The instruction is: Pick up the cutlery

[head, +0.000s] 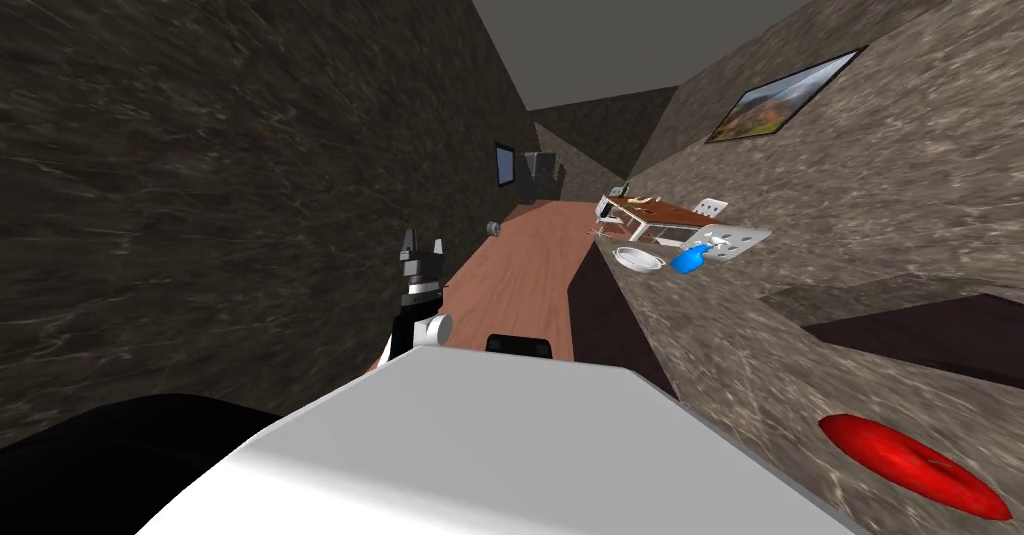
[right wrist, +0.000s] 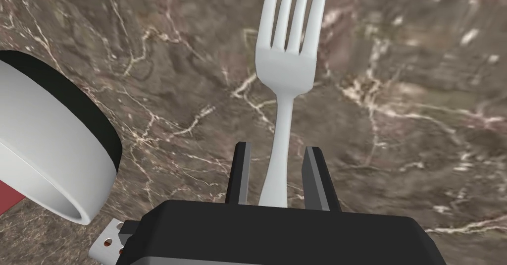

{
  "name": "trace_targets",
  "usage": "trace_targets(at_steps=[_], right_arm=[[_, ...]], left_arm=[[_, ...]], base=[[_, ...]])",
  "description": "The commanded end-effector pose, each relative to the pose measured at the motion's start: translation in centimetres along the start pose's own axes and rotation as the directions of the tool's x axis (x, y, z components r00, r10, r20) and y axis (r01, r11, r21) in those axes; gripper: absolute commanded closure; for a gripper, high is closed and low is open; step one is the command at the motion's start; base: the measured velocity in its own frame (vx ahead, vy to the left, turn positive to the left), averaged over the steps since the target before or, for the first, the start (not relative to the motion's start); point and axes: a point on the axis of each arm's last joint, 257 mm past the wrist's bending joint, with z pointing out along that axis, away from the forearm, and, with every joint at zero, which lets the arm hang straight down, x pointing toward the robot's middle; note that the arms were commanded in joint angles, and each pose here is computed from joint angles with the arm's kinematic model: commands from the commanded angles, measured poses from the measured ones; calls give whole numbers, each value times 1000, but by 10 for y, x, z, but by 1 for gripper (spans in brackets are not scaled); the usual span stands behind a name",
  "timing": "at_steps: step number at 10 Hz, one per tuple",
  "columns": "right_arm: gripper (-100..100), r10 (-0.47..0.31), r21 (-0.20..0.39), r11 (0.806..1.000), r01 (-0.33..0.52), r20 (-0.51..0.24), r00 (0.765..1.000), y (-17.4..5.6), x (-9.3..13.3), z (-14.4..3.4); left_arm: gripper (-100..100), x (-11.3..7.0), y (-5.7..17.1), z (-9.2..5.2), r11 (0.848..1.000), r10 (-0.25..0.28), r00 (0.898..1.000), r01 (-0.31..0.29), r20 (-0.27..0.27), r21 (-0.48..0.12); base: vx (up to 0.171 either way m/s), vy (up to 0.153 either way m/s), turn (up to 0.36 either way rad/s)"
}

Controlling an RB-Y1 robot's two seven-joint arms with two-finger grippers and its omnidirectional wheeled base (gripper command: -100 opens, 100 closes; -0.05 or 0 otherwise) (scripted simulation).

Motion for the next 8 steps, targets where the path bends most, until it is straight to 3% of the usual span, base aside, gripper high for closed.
trace_targets(at_steps=[1, 8], right_arm=[[100, -51, -12, 999, 51, 21, 998, 5, -15, -2], [100, -220, -34, 974, 224, 83, 972, 21, -55, -9]], left_arm=[[0, 0, 0, 0, 1000, 0, 1000, 0, 0, 0], [0, 0, 0, 0, 1000, 0, 1000, 0, 0, 0]], base=[[157, -45, -366], [155, -22, -293]])
